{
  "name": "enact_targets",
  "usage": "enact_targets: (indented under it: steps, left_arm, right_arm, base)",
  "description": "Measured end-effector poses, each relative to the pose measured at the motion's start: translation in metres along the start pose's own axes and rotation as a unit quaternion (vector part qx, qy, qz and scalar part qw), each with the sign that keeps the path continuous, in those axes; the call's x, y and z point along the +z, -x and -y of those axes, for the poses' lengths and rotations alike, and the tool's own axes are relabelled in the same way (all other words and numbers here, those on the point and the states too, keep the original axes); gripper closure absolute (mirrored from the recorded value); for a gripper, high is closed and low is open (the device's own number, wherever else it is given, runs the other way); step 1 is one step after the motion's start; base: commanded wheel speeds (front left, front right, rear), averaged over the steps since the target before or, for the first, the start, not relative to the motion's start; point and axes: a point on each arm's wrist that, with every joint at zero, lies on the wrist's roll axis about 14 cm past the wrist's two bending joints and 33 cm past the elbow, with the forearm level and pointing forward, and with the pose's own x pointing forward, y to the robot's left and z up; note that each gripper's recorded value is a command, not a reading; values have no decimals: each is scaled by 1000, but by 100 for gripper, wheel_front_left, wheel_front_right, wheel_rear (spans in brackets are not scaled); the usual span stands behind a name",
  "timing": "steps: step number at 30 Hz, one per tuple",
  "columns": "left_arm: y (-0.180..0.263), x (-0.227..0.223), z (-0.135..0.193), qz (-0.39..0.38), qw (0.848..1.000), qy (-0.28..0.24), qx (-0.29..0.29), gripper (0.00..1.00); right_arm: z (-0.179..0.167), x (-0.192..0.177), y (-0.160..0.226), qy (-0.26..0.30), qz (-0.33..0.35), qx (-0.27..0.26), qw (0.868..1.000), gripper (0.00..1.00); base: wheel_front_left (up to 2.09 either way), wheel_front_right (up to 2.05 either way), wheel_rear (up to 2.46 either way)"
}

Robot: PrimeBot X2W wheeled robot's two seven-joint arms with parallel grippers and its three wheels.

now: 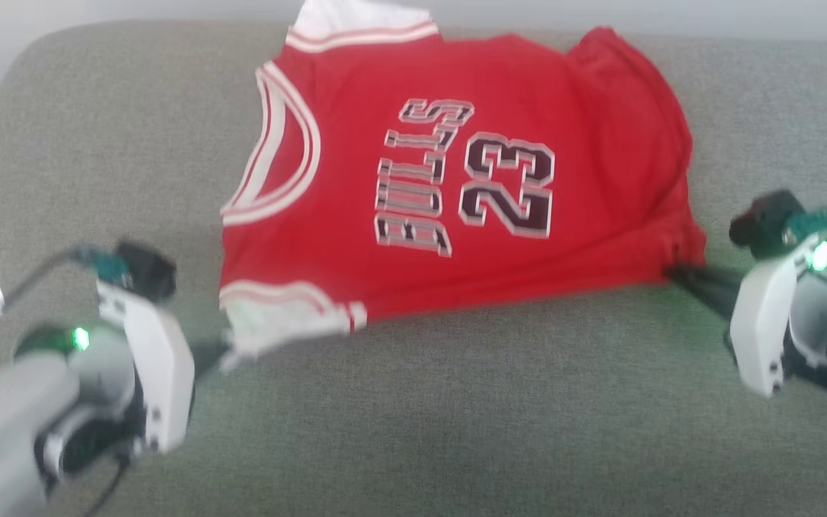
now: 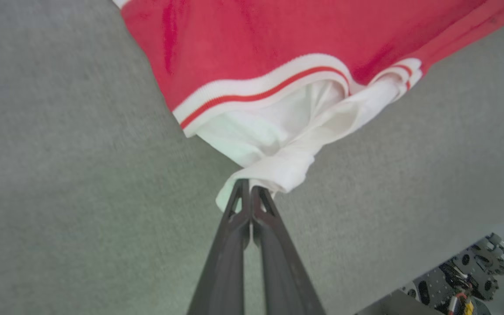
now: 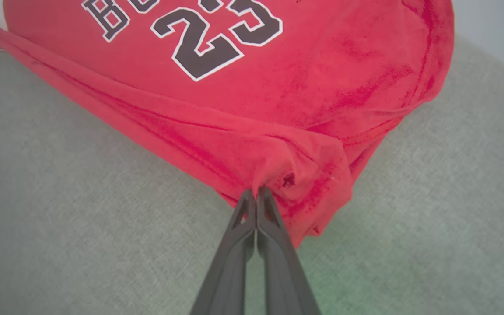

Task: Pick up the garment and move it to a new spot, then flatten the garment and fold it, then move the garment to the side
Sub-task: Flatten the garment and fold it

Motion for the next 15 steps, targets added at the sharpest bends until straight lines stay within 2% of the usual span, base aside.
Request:
enact_targets:
  steps: [7, 15]
  left_arm:
    - [20, -58, 26, -58, 998, 29, -15, 100]
    - [37, -86, 38, -80, 996, 46, -13, 100]
  right_arm:
    - [-26, -38, 24, -26, -36, 30, 999, 100]
    - [-57, -67, 44, -47, -57, 64, 995, 100]
  base:
    - [0, 0, 0]
    - [0, 0, 0]
